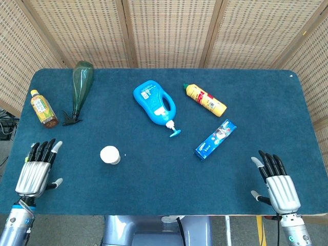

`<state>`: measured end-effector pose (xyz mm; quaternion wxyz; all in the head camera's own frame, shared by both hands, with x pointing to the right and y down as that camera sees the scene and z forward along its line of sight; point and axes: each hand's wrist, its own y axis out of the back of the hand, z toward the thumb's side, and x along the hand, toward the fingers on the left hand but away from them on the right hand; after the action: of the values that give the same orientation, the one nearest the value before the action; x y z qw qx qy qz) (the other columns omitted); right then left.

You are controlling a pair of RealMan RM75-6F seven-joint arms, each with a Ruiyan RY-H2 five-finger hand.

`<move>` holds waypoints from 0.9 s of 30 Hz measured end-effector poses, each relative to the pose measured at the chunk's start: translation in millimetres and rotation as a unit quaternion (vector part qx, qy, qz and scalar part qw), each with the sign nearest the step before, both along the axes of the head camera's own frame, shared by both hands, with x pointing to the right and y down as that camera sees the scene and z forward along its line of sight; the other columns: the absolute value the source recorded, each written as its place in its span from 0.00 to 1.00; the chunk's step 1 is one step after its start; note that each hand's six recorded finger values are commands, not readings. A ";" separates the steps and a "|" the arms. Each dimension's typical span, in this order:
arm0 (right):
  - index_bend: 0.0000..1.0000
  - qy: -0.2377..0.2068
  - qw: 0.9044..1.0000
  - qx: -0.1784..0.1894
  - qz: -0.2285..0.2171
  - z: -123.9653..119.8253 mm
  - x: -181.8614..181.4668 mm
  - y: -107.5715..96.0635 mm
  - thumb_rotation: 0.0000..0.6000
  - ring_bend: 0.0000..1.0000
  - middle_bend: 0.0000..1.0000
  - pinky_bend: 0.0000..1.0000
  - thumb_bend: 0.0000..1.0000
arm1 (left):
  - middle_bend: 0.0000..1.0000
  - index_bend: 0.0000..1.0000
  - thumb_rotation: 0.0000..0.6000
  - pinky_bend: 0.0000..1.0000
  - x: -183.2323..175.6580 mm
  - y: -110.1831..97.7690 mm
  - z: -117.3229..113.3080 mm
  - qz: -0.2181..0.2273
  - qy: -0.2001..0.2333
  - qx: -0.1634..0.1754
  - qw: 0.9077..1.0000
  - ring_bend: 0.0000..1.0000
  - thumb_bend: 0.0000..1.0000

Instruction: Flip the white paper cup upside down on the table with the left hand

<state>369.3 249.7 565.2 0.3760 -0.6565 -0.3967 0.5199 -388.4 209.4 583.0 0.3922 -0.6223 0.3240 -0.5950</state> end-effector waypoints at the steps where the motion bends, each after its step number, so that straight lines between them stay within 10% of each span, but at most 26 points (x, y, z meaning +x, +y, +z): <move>1: 0.00 0.000 1.000 -0.001 0.000 0.3 -0.3 0.3 1.00 0.00 0.00 0.00 0.07 | 0.00 0.04 1.00 0.00 3.6 -4.0 1.6 0.002 -0.001 -0.003 1.000 0.00 0.16; 7: 0.00 -0.004 1.000 -0.005 0.000 1.0 -0.4 0.8 1.00 0.00 0.00 0.00 0.07 | 0.00 0.19 1.00 0.00 34.3 -31.7 16.5 0.013 0.000 -0.029 1.000 0.00 0.20; 27: 0.00 -0.021 1.000 -0.014 0.010 -0.7 2.9 -1.3 1.00 0.00 0.00 0.00 0.07 | 0.00 0.16 1.00 0.00 143.1 -61.8 68.8 0.037 0.001 -0.156 0.987 0.00 0.21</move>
<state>372.1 248.3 564.5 0.3537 -0.6684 -0.4034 0.5151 -245.3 147.5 651.7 0.3114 -0.6881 0.2040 -0.6228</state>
